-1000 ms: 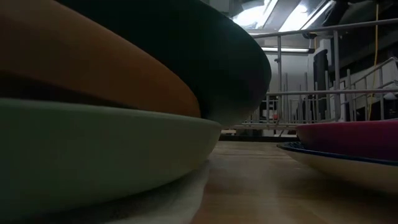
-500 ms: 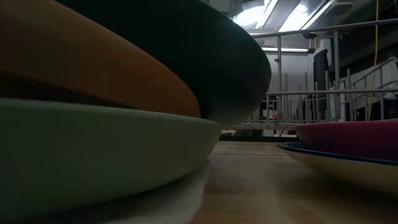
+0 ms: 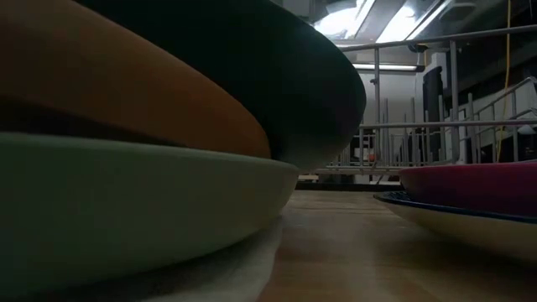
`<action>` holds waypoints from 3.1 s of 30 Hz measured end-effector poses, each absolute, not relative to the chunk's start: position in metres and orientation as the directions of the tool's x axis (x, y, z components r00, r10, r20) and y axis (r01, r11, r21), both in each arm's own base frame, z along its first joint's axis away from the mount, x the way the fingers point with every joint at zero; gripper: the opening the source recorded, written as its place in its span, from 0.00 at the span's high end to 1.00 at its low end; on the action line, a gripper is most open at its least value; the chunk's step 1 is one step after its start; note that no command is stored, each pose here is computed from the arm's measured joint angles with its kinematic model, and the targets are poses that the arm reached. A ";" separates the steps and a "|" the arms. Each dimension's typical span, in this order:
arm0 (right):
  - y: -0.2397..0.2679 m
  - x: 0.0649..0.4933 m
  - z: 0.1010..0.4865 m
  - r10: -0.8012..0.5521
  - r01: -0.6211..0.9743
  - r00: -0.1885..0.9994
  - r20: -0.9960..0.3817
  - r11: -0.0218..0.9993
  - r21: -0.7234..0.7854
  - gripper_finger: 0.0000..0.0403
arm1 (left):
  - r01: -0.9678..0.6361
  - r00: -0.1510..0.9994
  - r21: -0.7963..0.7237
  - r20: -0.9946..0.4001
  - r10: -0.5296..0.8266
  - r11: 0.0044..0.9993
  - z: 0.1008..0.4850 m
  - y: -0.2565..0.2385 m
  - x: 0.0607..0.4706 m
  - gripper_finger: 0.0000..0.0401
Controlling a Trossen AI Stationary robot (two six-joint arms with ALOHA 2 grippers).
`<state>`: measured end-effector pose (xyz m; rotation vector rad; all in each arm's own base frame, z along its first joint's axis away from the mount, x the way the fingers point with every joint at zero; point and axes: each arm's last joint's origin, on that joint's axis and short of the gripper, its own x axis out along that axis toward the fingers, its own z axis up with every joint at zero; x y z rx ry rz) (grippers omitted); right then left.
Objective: Sort dishes
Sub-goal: Put the green plate in the dish rack
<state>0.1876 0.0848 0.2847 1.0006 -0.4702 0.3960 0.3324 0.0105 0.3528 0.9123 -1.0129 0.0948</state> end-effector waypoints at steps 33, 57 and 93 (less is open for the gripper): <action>0.096 0.197 0.314 0.260 -0.639 0.731 0.631 0.584 0.500 0.96 | -0.422 0.646 0.632 0.713 -0.274 0.650 0.345 0.014 0.341 0.97; 0.081 0.187 0.326 0.033 -0.459 0.725 0.688 0.768 0.447 0.97 | -0.882 0.459 0.211 0.581 0.672 0.420 0.344 0.044 0.334 0.66; -0.020 0.119 0.344 -0.478 0.158 0.748 0.459 0.801 0.577 0.97 | -0.864 0.225 0.457 -0.026 0.974 0.212 0.269 0.069 0.349 0.67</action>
